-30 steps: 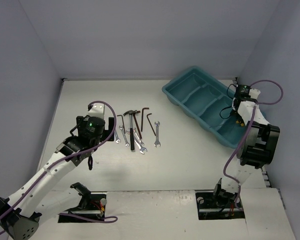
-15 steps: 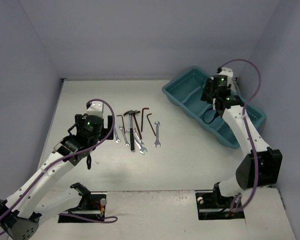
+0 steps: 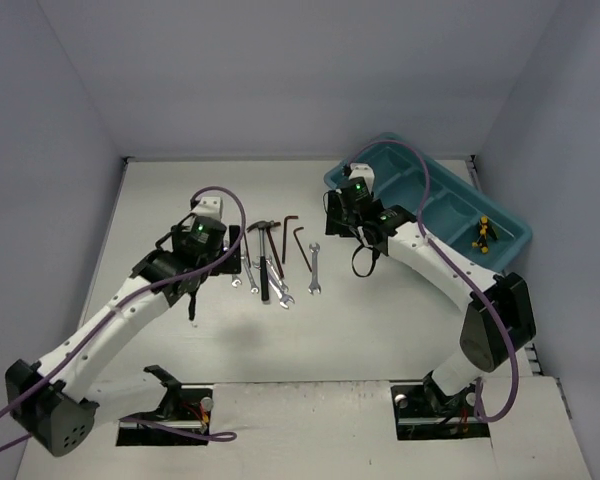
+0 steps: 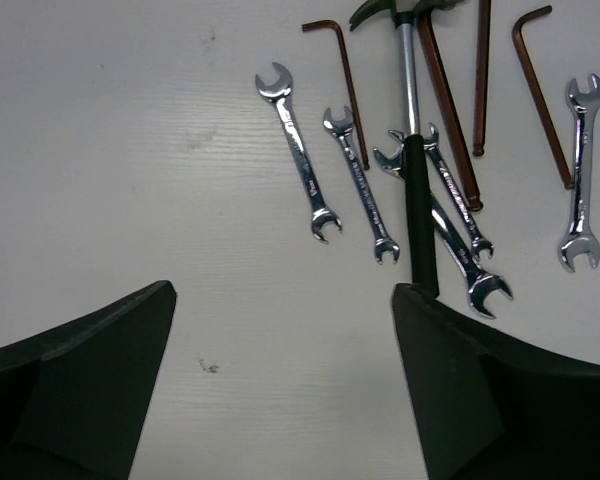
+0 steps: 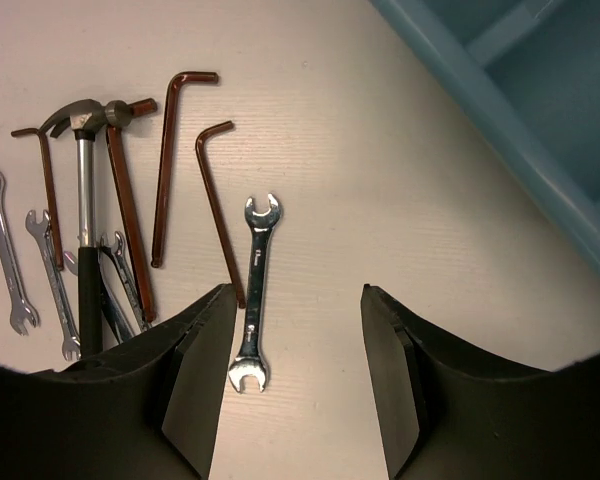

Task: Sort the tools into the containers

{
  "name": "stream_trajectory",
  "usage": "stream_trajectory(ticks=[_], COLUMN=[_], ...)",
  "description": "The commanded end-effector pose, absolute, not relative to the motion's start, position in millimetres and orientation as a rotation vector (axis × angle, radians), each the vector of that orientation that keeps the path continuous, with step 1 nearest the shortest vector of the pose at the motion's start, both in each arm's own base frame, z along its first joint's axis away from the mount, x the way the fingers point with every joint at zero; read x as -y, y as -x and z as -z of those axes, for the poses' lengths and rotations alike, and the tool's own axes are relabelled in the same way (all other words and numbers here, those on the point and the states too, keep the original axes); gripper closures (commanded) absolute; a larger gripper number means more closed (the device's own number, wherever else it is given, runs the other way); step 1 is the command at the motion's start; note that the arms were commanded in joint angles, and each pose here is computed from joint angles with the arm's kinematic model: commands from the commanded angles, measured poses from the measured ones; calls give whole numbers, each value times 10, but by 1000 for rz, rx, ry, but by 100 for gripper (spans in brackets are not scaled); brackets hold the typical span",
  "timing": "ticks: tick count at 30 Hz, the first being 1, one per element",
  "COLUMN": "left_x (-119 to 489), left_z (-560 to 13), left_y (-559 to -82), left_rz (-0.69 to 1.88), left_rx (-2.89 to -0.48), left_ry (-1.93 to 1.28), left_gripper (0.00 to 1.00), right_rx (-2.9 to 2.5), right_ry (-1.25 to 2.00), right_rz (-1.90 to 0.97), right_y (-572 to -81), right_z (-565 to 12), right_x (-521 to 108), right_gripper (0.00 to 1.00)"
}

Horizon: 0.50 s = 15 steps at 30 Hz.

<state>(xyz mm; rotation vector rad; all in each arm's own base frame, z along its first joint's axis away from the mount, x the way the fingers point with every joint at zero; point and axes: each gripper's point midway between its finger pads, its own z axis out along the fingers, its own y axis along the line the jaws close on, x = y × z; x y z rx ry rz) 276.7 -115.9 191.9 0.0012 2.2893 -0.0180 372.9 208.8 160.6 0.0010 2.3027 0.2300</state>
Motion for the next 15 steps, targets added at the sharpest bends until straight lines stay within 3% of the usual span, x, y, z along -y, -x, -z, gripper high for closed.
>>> stream_trajectory(ticks=[1, 5, 15], left_x=[1592, 1830, 1928], left_z=[-2044, -1930, -1237], left_y=[-3205, -3550, -4263], left_rz=[151, 180, 182], left_rx=[-2274, -2312, -2471], left_ry=[48, 61, 142], left_gripper=[25, 36, 46], right_rx=[-2229, -2219, -2147], right_ry=[-67, -69, -63], right_rz=[-288, -301, -421], right_y=[-3665, -3474, -3015], right_z=[-1798, -1819, -2041], right_x=[-2083, -1966, -1783], right_gripper=[50, 50, 49])
